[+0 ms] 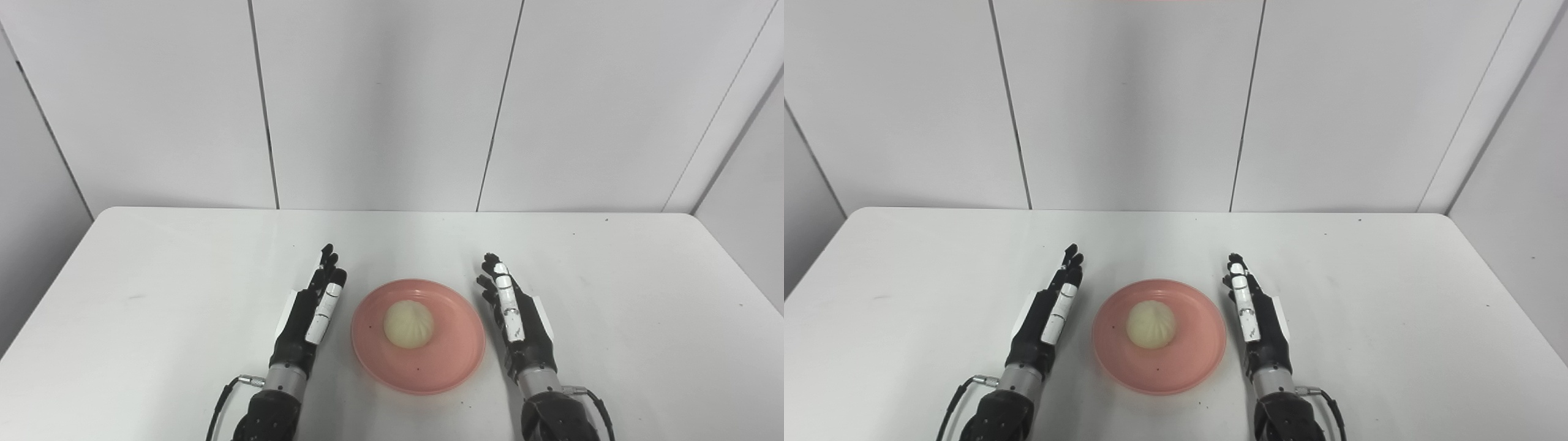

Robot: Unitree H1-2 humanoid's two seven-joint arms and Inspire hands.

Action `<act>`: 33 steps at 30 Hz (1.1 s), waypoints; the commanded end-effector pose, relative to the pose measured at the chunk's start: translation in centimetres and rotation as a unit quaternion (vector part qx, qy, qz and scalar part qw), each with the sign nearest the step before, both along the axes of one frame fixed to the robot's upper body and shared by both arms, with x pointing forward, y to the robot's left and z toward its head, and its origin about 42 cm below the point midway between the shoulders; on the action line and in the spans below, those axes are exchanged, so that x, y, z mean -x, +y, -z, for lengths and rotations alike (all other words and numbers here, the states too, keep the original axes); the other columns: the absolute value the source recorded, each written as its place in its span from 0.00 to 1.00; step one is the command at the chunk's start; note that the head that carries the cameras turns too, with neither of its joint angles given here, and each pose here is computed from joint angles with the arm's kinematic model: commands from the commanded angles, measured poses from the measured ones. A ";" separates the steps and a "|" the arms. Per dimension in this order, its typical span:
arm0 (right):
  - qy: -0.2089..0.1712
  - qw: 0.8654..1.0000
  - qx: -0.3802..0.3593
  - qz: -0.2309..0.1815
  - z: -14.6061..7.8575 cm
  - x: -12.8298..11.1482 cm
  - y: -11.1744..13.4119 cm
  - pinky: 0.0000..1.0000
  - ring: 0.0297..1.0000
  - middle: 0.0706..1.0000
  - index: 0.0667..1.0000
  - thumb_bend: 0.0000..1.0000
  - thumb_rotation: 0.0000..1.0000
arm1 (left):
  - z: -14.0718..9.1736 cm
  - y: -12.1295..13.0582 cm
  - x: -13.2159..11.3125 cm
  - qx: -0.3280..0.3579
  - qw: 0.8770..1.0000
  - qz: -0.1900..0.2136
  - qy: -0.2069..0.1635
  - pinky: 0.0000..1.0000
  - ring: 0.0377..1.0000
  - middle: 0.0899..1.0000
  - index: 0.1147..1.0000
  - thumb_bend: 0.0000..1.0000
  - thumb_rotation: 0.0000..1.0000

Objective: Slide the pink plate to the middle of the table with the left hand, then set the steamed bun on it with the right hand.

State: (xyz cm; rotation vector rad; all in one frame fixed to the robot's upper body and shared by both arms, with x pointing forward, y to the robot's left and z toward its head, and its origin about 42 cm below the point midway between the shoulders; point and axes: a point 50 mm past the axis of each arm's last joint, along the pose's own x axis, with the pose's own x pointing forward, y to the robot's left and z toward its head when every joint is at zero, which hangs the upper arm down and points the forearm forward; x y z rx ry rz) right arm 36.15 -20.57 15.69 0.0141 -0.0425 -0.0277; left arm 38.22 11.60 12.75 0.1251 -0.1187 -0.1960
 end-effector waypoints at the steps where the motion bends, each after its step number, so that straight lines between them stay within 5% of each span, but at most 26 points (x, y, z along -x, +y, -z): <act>1: -0.022 1.000 0.003 -0.004 -1.3 -0.1 0.0 0.95 0.90 0.92 0.90 0.68 1.00 | -1.1 -0.5 -0.4 0.003 1.000 0.003 -0.016 1.00 1.00 1.00 1.00 0.72 1.00; 33: -0.012 1.000 0.007 -0.009 -1.2 -0.1 0.0 0.90 0.90 0.91 0.89 0.69 1.00 | -1.3 -0.7 -0.2 0.000 1.000 0.008 -0.011 1.00 0.99 1.00 1.00 0.71 1.00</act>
